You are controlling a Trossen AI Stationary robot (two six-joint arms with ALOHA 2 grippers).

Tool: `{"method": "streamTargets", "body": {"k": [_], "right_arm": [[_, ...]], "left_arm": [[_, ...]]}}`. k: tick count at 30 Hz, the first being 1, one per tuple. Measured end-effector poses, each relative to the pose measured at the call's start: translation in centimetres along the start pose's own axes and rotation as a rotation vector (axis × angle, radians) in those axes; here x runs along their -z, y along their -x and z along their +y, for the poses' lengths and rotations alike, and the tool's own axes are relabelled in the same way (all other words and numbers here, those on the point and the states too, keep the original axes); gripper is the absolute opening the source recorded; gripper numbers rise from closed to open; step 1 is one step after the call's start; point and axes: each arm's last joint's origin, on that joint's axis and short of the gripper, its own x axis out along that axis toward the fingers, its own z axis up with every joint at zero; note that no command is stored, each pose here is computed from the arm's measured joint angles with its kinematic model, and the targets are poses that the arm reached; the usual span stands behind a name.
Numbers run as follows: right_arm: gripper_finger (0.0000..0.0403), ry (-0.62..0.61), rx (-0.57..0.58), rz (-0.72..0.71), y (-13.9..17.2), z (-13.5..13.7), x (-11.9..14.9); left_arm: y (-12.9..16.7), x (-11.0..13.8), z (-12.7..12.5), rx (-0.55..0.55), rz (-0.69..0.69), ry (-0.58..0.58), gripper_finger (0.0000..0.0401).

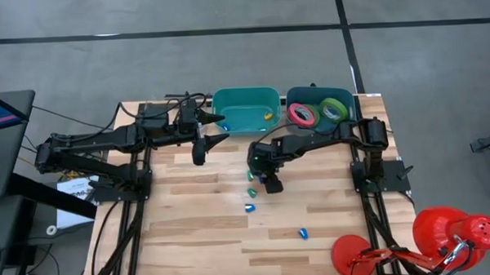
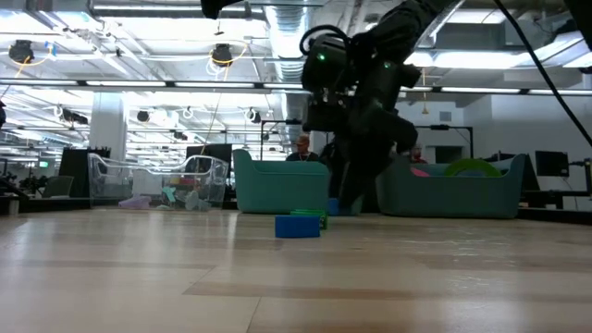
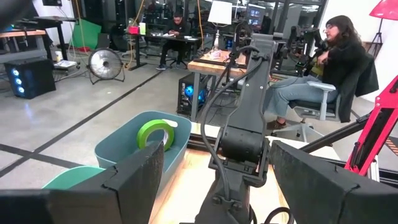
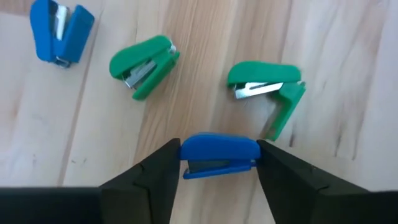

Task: Pick and place Stapler, Stapler remover, tape
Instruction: Put the blue stapler into the green bin

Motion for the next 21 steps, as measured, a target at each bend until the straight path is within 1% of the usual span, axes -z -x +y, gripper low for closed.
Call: {"method": "streamTargets", "body": {"k": [2,5,8,11,14,17,21], "right_arm": [[0.0195,-0.005,0.0,0.006,0.5,-0.2,-0.4],[0.0184,-0.007,0.005,0.0,1.5,-0.7,-1.3],[0.0172,-0.01,0.016,-0.011,2.8,-1.5,-2.3],[0.017,-0.017,0.032,-0.034,4.2,-2.4,-3.3],[0.0179,-0.028,0.054,-0.061,5.8,-3.7,-4.1],[0.0187,-0.028,0.103,-0.087,7.4,-5.3,-4.7],[0.0183,-0.061,0.169,-0.116,9.5,-7.9,-4.8]], "left_arm": [[0.0,0.0,0.0,0.0,0.0,0.0,0.0285],[0.0,0.0,0.0,0.0,0.0,0.0,0.0285],[0.0,0.0,0.0,0.0,0.0,0.0,0.0285],[0.0,0.0,0.0,0.0,0.0,0.0,0.0285],[0.0,0.0,0.0,0.0,0.0,0.0,0.0285],[0.0,0.0,0.0,0.0,0.0,0.0,0.0285],[0.1,-0.1,0.0,0.001,-0.003,0.0,0.0285]]}}
